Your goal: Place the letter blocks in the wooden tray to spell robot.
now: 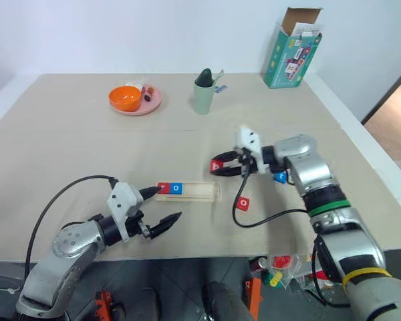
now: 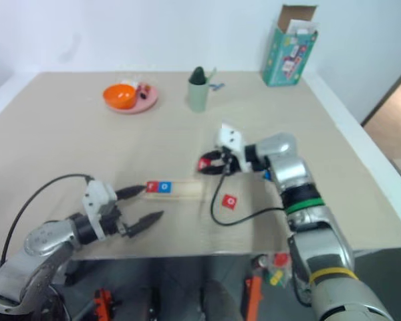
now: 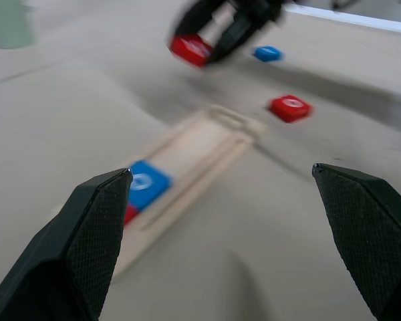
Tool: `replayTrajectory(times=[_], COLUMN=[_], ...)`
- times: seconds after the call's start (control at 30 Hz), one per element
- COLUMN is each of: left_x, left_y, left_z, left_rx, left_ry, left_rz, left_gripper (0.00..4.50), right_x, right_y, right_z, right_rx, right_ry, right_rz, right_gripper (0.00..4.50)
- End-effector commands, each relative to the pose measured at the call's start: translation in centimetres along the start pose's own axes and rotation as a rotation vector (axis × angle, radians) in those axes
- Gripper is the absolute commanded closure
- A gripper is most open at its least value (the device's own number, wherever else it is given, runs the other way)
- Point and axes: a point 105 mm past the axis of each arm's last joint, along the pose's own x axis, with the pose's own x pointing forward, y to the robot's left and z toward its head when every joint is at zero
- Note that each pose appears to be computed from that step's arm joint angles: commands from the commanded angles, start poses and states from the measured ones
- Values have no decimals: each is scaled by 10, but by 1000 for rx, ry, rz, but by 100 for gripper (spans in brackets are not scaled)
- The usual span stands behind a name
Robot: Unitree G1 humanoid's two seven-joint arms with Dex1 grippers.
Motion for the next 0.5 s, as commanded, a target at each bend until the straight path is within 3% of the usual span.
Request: replayTrajectory(times=[0.03,0.5], left_x=[-3,-2], left_y=[5,-1], left_z=[8,1], left_rx=[24,23], left_ry=[-36,-32], left_rz=[27,28], left_gripper=[0,0], right_x=[11,37], right_y=[7,17], right_z=[6,11], right_rx=[-33,-48], right_ry=[32,50], right_rz=[-9,18], right_gripper=[325,325])
